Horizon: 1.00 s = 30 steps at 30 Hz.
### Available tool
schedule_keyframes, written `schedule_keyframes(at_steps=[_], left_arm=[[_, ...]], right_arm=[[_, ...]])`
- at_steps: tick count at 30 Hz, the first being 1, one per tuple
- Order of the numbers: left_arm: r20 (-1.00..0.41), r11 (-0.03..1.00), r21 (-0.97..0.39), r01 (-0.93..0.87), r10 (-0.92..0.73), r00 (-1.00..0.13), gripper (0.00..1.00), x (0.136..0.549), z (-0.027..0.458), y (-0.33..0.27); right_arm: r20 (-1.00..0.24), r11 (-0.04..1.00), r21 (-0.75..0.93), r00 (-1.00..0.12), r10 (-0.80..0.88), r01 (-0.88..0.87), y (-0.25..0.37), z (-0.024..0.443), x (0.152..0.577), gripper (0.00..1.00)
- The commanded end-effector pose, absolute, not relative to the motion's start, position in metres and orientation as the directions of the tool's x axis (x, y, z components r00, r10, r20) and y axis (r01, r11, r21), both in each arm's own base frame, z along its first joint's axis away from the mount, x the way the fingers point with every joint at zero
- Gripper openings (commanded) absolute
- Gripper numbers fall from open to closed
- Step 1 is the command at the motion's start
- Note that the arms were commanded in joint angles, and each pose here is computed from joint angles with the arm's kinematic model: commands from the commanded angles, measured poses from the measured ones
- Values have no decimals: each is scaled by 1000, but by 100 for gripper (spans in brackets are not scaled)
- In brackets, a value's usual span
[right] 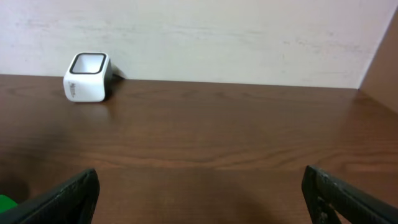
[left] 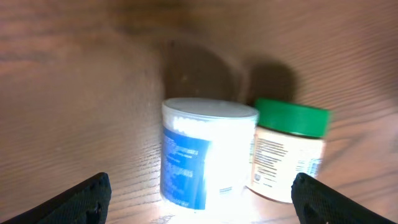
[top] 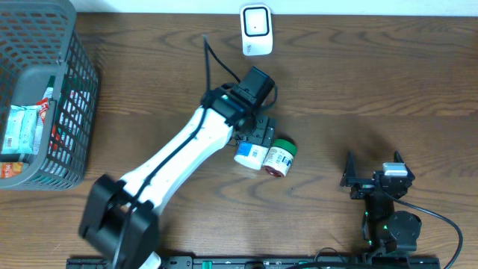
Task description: Scan the item barcode
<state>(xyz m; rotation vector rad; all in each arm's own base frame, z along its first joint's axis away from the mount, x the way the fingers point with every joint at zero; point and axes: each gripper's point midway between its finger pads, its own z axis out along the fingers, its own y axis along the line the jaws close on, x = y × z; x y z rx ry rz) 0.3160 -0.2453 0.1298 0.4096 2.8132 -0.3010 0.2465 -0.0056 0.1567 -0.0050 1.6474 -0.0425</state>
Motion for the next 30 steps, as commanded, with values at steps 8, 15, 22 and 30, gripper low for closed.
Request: schedule_keyframes(at_steps=[8, 15, 22, 30], left_arm=[[-543, 974, -124, 191, 94, -834, 92, 343, 222, -179], [-674, 993, -113, -40, -106, -731, 92, 350, 282, -80], [-786, 956, -133, -260, -262, -561, 92, 331, 335, 15], [-872, 861, -176, -476, -361, -330, 92, 313, 379, 103]], right_arm=[[-996, 999, -35, -83, -34, 11, -3, 155, 247, 99], [-996, 999, -35, -83, -34, 11, -3, 155, 247, 99], [-996, 999, -35, -83, -34, 11, -3, 155, 247, 99], [-996, 999, -35, -83, -34, 11, -3, 155, 247, 99]])
